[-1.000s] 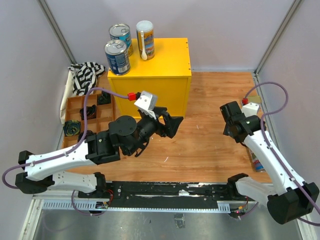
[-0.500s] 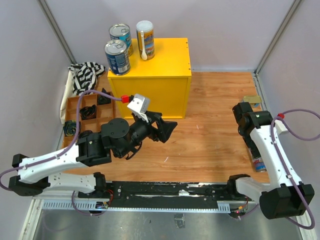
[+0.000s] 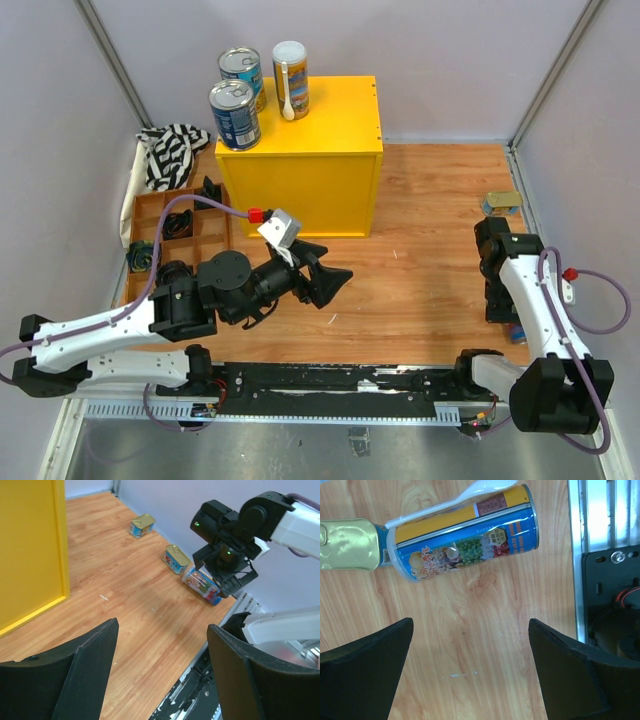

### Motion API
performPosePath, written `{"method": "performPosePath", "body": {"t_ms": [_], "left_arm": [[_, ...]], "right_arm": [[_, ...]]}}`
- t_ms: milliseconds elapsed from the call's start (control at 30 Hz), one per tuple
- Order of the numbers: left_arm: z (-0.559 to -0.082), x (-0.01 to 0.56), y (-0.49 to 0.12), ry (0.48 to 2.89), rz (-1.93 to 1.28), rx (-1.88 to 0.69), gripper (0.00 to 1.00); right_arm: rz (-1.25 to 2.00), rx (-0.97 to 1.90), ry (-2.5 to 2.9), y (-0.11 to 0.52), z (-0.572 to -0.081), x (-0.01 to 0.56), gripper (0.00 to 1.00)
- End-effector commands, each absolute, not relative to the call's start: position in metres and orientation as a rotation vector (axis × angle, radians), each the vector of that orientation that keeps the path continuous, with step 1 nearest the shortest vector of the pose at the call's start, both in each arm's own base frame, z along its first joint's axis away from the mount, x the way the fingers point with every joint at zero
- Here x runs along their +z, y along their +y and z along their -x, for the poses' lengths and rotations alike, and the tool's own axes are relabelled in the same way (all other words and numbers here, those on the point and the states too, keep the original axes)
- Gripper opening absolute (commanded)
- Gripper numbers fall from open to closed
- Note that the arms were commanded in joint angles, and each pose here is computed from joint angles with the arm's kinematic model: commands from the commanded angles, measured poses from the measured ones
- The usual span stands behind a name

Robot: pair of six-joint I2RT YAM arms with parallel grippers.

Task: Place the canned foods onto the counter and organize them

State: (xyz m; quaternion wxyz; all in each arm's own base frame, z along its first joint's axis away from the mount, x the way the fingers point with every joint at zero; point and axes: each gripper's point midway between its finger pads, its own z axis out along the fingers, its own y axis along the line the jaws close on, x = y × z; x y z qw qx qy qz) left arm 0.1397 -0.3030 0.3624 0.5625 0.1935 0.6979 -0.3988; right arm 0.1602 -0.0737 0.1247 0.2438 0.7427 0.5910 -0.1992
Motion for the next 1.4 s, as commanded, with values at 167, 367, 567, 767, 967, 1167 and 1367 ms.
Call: {"method": "performPosePath", "body": {"t_ms": [167, 367, 567, 767, 967, 1167, 1367], "left_arm": [[-0.124, 0.376, -0.312, 1.528, -0.543, -1.039, 0.76], [-0.124, 0.383, -0.311, 1.463, -0.545, -1.039, 0.76], [-0.124, 0.384, -0.311, 1.432, -0.534, -1.054, 0.76], [-0.124, 0.384, -0.311, 1.425, -0.532, -1.059, 0.76], [-0.124, 0.385, -0.306, 1.416, -0.523, -1.058, 0.75], [-0.124, 0.384, -0.305, 1.407, -0.530, -1.051, 0.76], [-0.123, 0.385, -0.308, 1.400, -0.538, -1.053, 0.75]], "right_arm": [[-2.192, -0.520, 1.427, -0.086, -0.165, 0.100, 0.98], [-2.220, -0.512, 1.412, -0.090, -0.168, 0.088, 0.98], [-2.213, -0.488, 1.379, -0.098, -0.173, 0.087, 0.98], [-2.229, -0.490, 1.338, -0.108, -0.171, 0.094, 0.98], [-2.260, -0.493, 1.317, -0.112, -0.169, 0.091, 0.98], [-2.283, -0.499, 1.300, -0.116, -0.166, 0.087, 0.98], [-2.299, -0.477, 1.272, -0.120, -0.166, 0.079, 0.98]]}}
